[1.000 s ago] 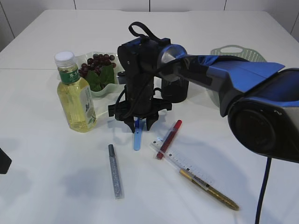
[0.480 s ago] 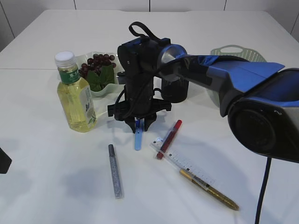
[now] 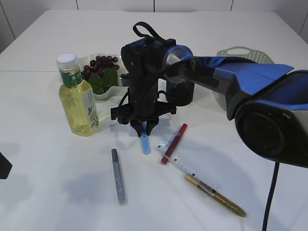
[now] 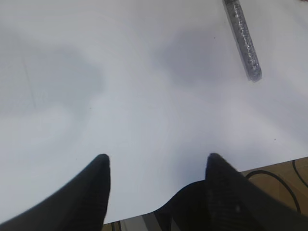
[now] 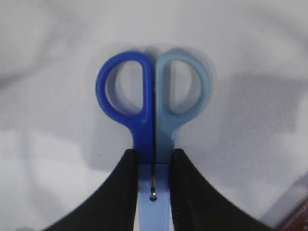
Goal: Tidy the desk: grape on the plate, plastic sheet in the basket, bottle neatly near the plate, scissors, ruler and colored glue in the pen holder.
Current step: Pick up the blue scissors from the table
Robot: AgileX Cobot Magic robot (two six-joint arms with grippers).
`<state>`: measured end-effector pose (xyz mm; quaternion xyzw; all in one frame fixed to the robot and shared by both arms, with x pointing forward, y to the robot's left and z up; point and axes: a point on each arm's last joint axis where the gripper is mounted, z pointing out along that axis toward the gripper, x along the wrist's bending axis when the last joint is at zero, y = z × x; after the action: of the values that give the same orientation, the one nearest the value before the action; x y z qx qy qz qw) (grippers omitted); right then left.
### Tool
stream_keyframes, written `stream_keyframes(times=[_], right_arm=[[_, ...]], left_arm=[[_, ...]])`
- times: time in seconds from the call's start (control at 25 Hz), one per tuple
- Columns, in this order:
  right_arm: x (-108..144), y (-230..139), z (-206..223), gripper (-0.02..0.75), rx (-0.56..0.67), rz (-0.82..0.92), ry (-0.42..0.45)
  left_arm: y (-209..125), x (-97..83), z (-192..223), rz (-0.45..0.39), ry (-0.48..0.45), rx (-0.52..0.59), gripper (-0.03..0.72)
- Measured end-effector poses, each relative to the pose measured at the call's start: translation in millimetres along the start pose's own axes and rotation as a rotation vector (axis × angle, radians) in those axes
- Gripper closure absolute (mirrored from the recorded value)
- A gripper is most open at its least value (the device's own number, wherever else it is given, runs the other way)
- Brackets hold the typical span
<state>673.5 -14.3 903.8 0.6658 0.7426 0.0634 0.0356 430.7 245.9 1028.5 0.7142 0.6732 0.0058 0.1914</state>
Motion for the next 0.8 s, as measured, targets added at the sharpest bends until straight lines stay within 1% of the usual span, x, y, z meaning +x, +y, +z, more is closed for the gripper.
stream_keyframes(times=[0.44,0.8], right_arm=[[0.8,-0.3,-0.3,0.57,0.004,-0.003,0.009],[5.5,-2.4,-0.6,0.575,0.032,0.006,0.07]], left_arm=[[0.0,0.0,0.0,0.0,0.0,0.0,0.232],[0.0,0.1,0.0,0.001,0.001,0.0,0.232]])
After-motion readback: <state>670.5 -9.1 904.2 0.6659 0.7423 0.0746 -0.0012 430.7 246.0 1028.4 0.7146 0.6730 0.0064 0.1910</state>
